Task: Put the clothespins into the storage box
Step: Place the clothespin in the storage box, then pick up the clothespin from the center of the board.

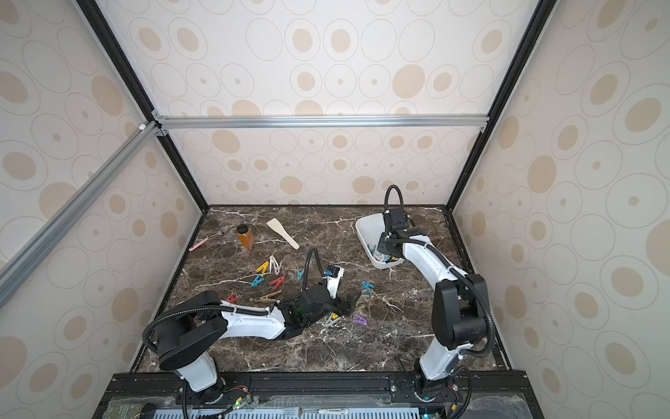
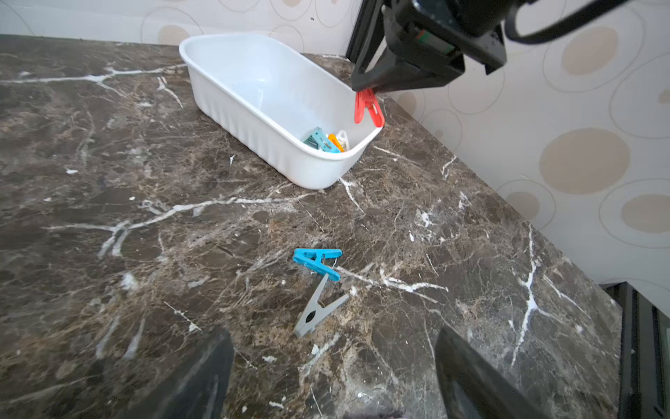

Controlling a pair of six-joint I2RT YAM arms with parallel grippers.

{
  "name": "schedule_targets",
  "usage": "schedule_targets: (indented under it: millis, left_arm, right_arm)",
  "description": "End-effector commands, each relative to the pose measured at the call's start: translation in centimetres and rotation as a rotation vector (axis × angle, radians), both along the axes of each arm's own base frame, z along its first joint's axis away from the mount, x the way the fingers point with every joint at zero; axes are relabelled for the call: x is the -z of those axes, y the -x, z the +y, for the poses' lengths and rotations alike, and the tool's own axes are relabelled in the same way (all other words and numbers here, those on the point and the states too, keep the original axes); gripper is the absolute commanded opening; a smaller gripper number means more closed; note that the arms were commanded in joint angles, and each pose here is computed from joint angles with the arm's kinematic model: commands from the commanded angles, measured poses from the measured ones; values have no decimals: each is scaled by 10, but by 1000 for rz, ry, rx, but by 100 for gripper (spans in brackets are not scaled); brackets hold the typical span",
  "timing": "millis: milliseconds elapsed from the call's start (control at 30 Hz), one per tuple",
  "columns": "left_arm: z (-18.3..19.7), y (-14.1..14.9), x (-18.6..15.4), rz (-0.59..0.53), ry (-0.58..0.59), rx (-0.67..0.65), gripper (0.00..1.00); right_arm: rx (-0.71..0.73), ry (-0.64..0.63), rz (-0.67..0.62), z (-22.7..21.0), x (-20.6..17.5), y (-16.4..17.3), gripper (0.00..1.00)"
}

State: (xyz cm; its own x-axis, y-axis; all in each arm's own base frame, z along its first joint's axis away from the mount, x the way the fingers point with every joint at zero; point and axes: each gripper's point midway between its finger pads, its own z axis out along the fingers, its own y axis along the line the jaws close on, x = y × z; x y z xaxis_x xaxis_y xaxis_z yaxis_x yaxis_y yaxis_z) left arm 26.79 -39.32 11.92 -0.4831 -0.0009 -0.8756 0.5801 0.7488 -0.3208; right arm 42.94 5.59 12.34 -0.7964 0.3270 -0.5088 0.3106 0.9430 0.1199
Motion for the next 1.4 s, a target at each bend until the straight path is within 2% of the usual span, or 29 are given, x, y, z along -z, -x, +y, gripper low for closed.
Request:
schedule_targets:
  millis: [0,100,233,333,467,600,700,900,967,1133,1367]
  left_arm:
    - [-3,-4,-13,-35,-6,-4,88]
    - [2,-5,-14,-49,-27,-15,88]
    - [3,-6,-16,-57,-24,-20,89]
    - [4,-7,-18,-58,-13,-24,89]
    - [11,-9,-27,-60,11,-39,90]
    - [39,-8,-36,-91,14,-110,90]
    - [69,-6,-35,-86,15,-187,91]
    - [108,0,-37,-63,50,-270,91]
    - [115,2,-36,-57,57,-278,92]
    - [114,6,-26,-24,44,-257,92]
    - [85,7,-26,25,125,-179,90]
  right_arm:
    - [21,-12,3,-3,8,-22,10]
    - [10,-12,0,-1,12,-31,14]
    - [-27,-25,20,9,6,-28,33]
    - [-74,-6,8,22,-6,-20,37]
    - [-162,36,14,50,-17,5,38]
    - [-271,63,5,77,-18,44,38]
    - [-369,55,51,97,-4,79,38]
    - [-434,46,182,123,38,144,38]
    - [-427,59,213,126,47,155,38]
    - [-448,0,282,138,69,168,37]
    - [-494,-38,372,141,82,189,38]
